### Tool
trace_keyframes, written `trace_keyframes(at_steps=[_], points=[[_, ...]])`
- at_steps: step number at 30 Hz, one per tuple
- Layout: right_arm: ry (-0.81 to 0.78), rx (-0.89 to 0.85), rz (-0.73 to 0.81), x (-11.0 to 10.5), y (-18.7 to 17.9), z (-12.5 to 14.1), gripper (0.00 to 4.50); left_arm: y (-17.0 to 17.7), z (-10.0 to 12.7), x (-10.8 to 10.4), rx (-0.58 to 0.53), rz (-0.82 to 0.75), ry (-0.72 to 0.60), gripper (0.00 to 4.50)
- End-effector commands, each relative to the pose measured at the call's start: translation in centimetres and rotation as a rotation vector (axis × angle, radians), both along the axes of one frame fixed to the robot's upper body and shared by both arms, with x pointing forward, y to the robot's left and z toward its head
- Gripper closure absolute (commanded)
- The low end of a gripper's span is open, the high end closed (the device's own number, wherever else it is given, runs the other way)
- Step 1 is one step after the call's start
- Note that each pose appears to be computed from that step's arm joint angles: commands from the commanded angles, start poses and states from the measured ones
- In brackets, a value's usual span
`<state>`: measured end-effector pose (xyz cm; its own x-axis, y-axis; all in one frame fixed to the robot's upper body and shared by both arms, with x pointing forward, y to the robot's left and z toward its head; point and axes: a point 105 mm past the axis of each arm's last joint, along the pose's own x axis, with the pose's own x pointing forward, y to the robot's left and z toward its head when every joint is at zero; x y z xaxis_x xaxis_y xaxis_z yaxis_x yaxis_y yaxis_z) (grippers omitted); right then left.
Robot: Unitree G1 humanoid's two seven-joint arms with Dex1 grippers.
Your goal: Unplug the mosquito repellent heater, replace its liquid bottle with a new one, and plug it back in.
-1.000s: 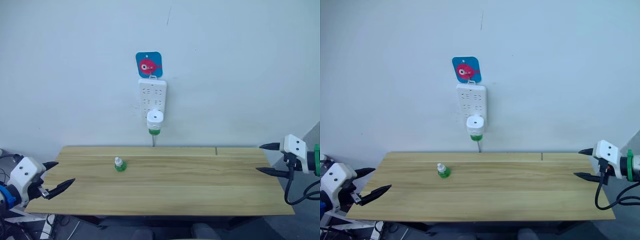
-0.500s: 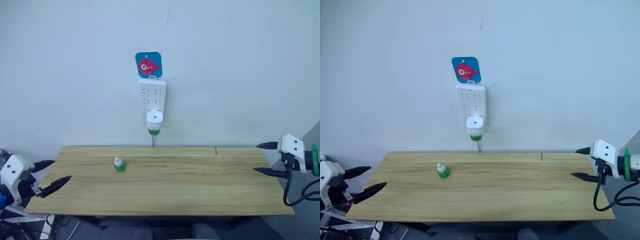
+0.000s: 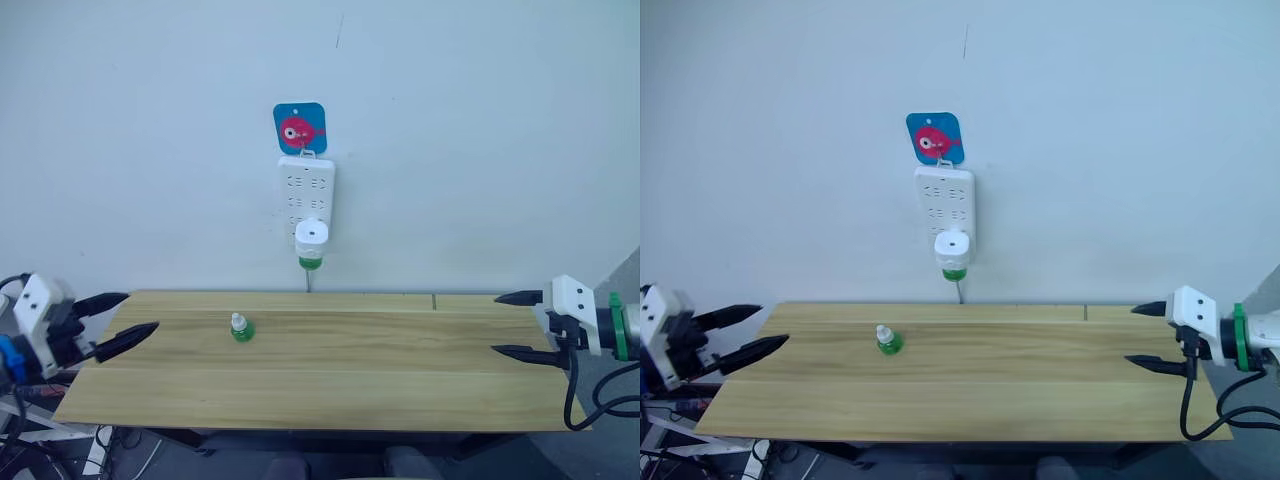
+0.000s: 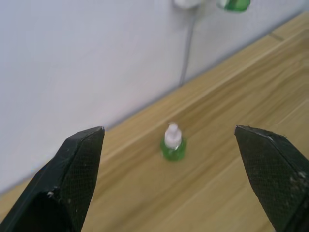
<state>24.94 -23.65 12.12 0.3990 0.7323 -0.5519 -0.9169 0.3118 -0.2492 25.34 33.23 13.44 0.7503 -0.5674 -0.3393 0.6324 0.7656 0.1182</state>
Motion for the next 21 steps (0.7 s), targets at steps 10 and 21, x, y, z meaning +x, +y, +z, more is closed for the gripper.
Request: trace_keyframes(at_steps=[10,21], points=[[-0.094,0.276,0.023,-0.5,9.1,6.9,0.06,-5.5,2.1,7.5,-0.064,-0.178,-0.091,0.00],[-0.088,0.343,0.017,-0.9,12.5,6.5,0.06,-9.0,2.4,11.5,-0.089,-0.269,-0.127,0.00]])
